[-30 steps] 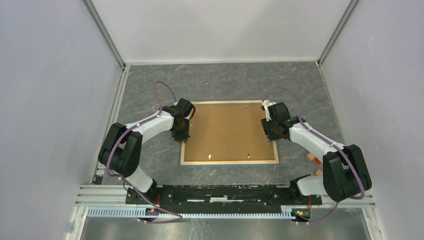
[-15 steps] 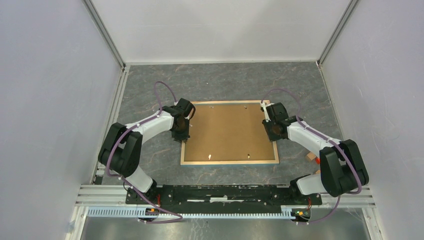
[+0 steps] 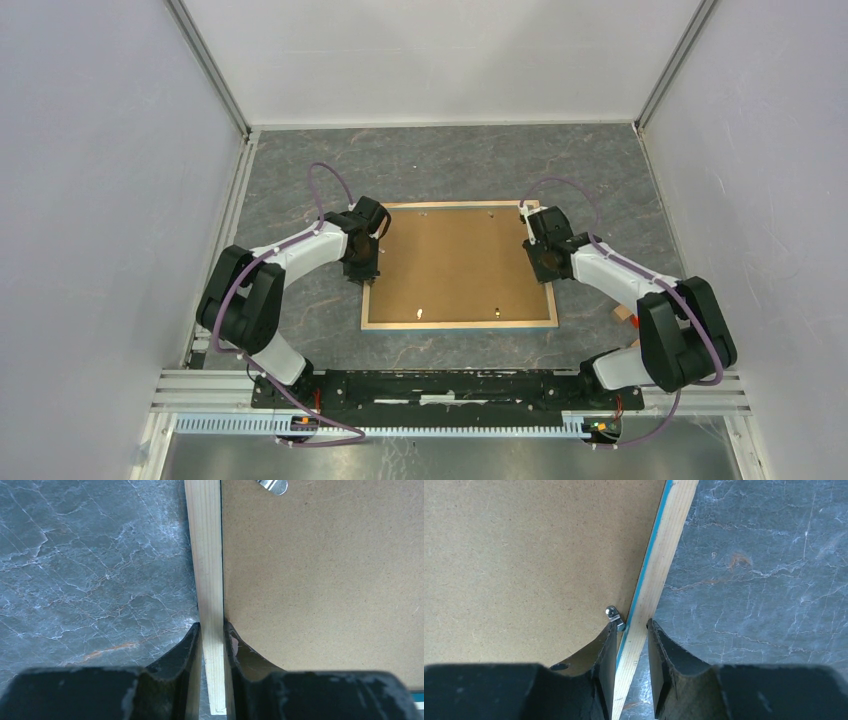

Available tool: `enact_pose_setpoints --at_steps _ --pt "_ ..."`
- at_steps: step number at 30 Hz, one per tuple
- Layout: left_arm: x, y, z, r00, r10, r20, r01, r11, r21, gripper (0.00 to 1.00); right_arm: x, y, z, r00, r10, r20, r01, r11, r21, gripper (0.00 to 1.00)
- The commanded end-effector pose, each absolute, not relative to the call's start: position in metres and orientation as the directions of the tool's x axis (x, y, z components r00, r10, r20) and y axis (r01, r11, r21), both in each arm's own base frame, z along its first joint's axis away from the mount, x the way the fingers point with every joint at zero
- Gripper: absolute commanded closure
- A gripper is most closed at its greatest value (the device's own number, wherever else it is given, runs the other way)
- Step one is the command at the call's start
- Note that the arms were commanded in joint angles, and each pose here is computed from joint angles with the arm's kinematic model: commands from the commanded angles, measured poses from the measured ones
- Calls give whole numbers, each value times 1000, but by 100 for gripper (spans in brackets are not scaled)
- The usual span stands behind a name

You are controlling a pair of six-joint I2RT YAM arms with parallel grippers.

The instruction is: Put the photo into the frame

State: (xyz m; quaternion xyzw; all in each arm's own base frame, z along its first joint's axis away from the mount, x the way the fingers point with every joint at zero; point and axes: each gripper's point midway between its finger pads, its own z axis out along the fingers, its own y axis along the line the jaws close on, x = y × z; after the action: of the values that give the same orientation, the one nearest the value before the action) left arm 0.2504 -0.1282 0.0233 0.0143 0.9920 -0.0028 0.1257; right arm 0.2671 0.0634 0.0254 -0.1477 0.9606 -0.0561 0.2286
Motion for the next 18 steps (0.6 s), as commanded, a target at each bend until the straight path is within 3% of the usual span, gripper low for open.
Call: enact_pose_setpoints --at_steps 1,10,18 --pt "248 -121 18 -971 63 -232 55 998 38 89 267 52 -1 -869 -261 -420 -178 958 -226 70" --pt "247 -119 17 -972 63 -228 54 998 44 90 266 41 -8 -867 -199 -457 -75 959 -275 85" --pt "246 -117 16 -972 62 -226 50 997 58 91 263 34 -20 -870 -297 -393 -155 922 -354 100"
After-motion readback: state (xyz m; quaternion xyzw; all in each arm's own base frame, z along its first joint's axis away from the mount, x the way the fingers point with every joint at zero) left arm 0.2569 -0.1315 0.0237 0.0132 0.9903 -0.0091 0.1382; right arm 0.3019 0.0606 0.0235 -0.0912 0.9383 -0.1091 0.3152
